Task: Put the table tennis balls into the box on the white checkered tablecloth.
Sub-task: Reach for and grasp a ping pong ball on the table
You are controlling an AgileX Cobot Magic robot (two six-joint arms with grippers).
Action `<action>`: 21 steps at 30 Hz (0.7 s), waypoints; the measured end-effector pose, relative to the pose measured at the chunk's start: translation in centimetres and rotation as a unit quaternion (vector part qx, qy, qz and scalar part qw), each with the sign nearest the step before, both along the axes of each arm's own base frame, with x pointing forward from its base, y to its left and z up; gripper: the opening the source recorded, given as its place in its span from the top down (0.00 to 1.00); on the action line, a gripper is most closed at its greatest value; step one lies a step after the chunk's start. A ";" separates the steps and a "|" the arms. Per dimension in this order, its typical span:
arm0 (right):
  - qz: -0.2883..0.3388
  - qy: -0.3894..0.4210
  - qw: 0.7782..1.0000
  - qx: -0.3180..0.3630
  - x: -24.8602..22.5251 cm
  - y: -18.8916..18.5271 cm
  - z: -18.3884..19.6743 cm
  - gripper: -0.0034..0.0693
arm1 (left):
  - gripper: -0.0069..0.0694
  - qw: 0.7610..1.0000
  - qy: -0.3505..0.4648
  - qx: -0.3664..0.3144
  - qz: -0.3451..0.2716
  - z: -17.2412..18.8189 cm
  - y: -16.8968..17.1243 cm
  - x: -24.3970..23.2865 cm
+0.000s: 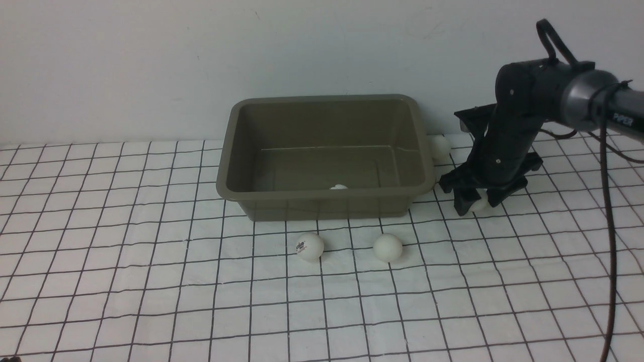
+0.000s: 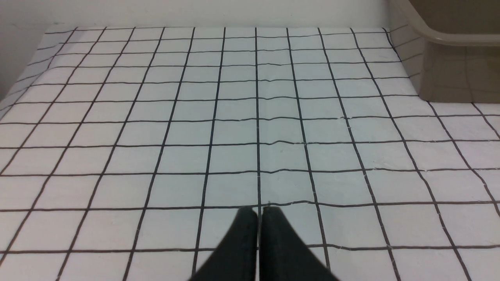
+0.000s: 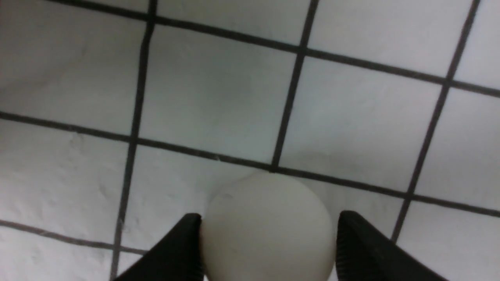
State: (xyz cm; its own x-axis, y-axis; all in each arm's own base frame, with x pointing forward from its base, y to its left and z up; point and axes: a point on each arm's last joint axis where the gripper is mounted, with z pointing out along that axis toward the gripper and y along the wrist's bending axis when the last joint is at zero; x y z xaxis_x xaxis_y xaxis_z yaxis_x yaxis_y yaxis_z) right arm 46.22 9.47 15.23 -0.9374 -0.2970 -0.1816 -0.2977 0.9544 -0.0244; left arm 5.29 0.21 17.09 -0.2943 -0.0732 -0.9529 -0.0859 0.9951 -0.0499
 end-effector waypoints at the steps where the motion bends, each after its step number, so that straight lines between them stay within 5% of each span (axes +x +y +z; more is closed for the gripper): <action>1: 0.001 -0.001 1.000 -0.003 0.0 -0.1 0.0 0.44 | 0.92 1.000 0.000 0.000 0.000 0.0 0.0 0.0; 9: 0.004 -0.006 1.000 -0.016 0.7 -0.2 2.2 0.45 | 0.92 1.000 0.000 0.000 0.000 0.0 0.0 0.0; 14: 0.000 -0.097 0.995 0.019 2.6 0.5 8.5 0.45 | 0.92 1.000 0.000 0.000 0.000 0.0 0.0 0.0; 21: 0.091 -0.160 0.977 0.111 1.3 7.2 14.0 0.45 | 0.92 1.000 0.000 0.000 0.000 0.0 0.0 0.0</action>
